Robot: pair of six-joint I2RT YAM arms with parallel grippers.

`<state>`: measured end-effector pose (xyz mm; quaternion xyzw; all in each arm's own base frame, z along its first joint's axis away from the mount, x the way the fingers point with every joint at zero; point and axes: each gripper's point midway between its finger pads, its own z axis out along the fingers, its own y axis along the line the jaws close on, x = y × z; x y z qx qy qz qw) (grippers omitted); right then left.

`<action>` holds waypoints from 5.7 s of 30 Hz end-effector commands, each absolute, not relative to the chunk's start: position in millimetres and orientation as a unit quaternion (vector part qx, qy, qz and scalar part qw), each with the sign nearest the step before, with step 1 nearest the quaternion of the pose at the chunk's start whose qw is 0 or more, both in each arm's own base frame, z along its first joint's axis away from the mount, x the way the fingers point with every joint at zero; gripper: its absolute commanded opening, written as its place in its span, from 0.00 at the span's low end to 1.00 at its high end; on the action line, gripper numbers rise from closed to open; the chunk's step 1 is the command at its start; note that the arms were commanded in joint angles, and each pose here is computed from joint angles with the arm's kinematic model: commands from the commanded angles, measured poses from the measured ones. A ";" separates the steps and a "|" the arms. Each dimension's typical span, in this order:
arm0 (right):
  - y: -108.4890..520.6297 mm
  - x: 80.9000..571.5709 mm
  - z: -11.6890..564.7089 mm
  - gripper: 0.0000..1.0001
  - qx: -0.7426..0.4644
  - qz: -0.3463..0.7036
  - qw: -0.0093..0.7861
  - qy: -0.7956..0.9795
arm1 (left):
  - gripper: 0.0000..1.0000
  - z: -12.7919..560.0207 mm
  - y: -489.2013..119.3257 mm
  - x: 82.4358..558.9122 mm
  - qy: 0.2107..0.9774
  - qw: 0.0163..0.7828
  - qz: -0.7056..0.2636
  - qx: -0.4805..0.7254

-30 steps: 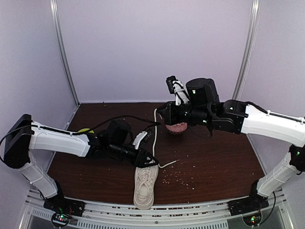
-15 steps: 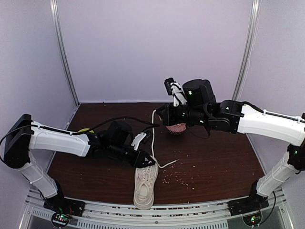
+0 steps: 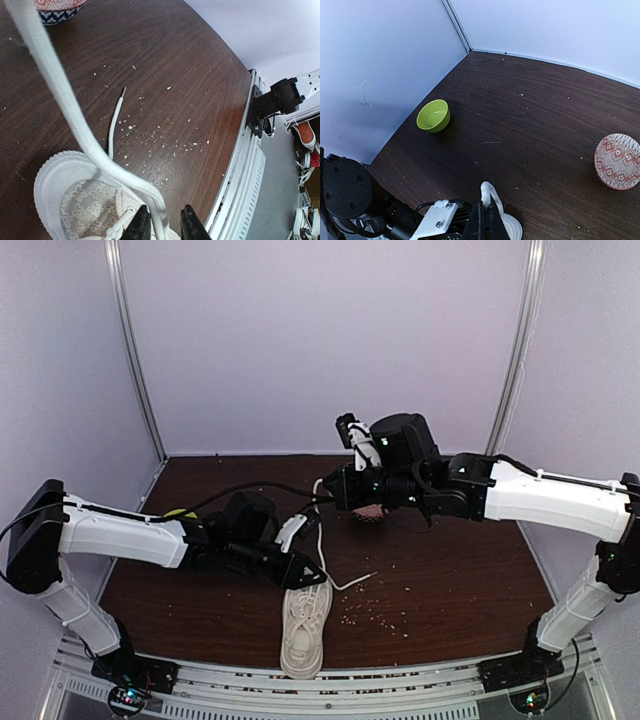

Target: Tie the shoes

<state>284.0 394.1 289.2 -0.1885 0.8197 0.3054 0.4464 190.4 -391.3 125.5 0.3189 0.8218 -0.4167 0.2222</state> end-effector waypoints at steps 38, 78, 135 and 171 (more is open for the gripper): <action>461.4 301.2 224.5 0.28 -0.218 0.339 0.383 0.831 | 0.00 141.3 -376.4 189.6 0.800 0.275 -0.469 0.252; 293.9 290.5 204.2 0.74 -0.097 0.271 0.424 0.859 | 0.00 146.0 -364.1 191.6 0.807 0.292 -0.447 0.252; 259.3 205.8 168.6 0.76 -0.221 0.347 0.431 0.803 | 0.36 141.1 -393.4 179.2 0.793 0.227 -0.489 0.283; 326.1 166.2 62.4 0.64 -0.389 0.329 0.299 0.807 | 0.41 125.6 -406.9 170.8 0.812 0.178 -0.463 0.307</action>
